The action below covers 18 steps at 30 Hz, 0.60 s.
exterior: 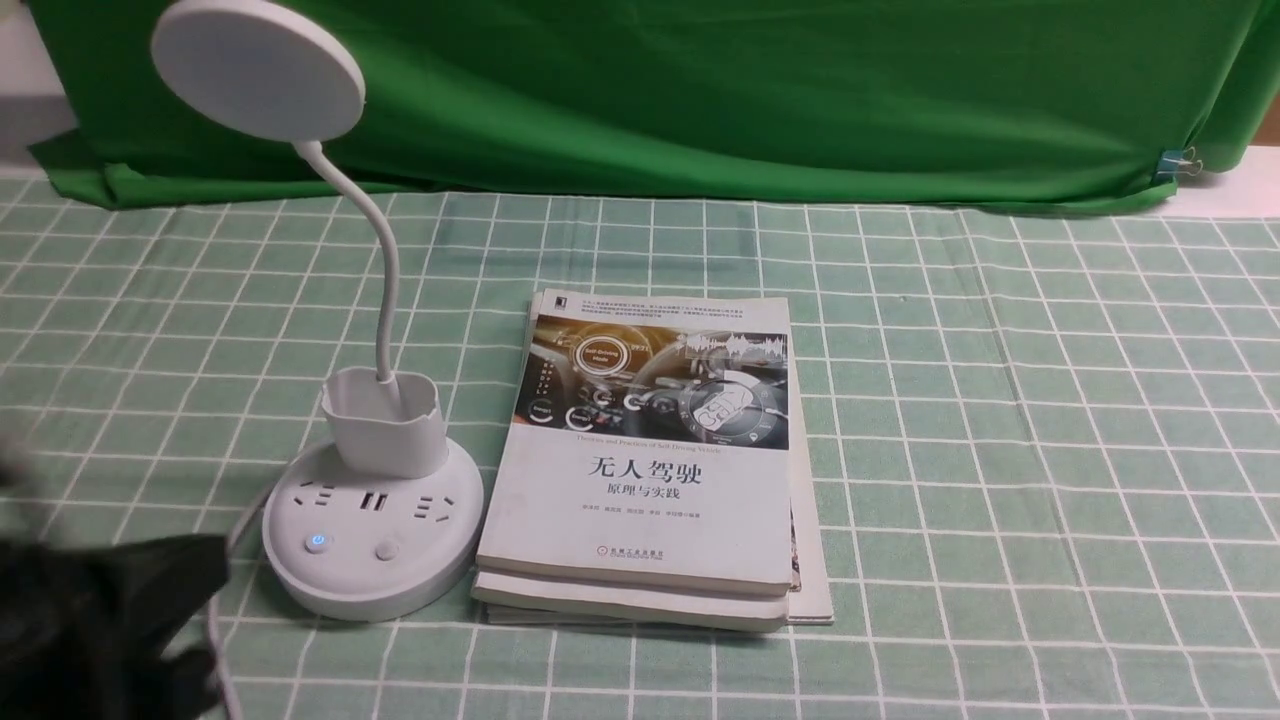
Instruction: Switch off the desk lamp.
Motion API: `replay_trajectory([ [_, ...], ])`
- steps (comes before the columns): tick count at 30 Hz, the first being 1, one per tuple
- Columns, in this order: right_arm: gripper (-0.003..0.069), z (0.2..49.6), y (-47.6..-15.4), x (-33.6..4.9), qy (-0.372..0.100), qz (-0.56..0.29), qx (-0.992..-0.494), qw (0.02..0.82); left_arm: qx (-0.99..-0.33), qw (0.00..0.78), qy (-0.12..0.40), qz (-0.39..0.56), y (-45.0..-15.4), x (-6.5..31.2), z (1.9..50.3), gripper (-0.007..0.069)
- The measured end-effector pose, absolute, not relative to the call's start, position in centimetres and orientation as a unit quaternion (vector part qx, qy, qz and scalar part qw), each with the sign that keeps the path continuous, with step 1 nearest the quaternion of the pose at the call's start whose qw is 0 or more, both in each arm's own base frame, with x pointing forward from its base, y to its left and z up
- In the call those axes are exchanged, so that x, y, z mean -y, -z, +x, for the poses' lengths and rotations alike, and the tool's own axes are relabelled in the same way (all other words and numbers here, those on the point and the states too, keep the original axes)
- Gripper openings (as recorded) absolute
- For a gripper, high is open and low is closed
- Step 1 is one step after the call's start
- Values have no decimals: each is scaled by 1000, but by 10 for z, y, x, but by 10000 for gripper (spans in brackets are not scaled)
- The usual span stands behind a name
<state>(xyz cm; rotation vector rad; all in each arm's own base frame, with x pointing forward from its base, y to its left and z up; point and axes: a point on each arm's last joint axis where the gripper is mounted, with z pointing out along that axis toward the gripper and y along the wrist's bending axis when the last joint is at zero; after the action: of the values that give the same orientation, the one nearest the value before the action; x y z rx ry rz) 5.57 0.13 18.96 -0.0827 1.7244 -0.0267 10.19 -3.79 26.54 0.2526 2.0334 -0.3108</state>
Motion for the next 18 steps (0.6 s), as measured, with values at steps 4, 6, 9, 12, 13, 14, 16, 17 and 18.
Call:
replay_trajectory([
  [4, 242, 56, -190, -1, 12, -36, -759, 650, -818, 551, 128, 106, -251, 30, 82, 0],
  [6, 242, 56, -190, -1, 12, -36, -759, 650, -814, 557, 128, 106, -246, 29, 77, 0],
  [9, 242, 56, -190, -1, 12, -36, -759, 650, -814, 557, 128, 106, -240, 28, 75, 0],
  [12, 242, 56, -190, -1, 12, -36, -759, 650, -819, 550, 126, 107, -233, 28, 74, 0],
  [13, 242, 56, -190, -1, 12, -36, -759, 650, -820, 548, 125, 108, -233, 28, 74, 0],
  [14, 242, 56, -190, -1, 12, -36, -759, 650, -820, 548, 125, 108, -232, 28, 74, 0],
  [16, 242, 56, -190, -1, 12, -36, -759, 650, -820, 548, 124, 109, -232, 28, 74, 0],
  [17, 242, 56, -190, -1, 12, -36, -759, 650, -821, 547, 124, 109, -232, 28, 74, 0],
  [18, 242, 56, -190, -1, 12, -36, -759, 650, -822, 545, 124, 109, -232, 28, 74, 0],
])
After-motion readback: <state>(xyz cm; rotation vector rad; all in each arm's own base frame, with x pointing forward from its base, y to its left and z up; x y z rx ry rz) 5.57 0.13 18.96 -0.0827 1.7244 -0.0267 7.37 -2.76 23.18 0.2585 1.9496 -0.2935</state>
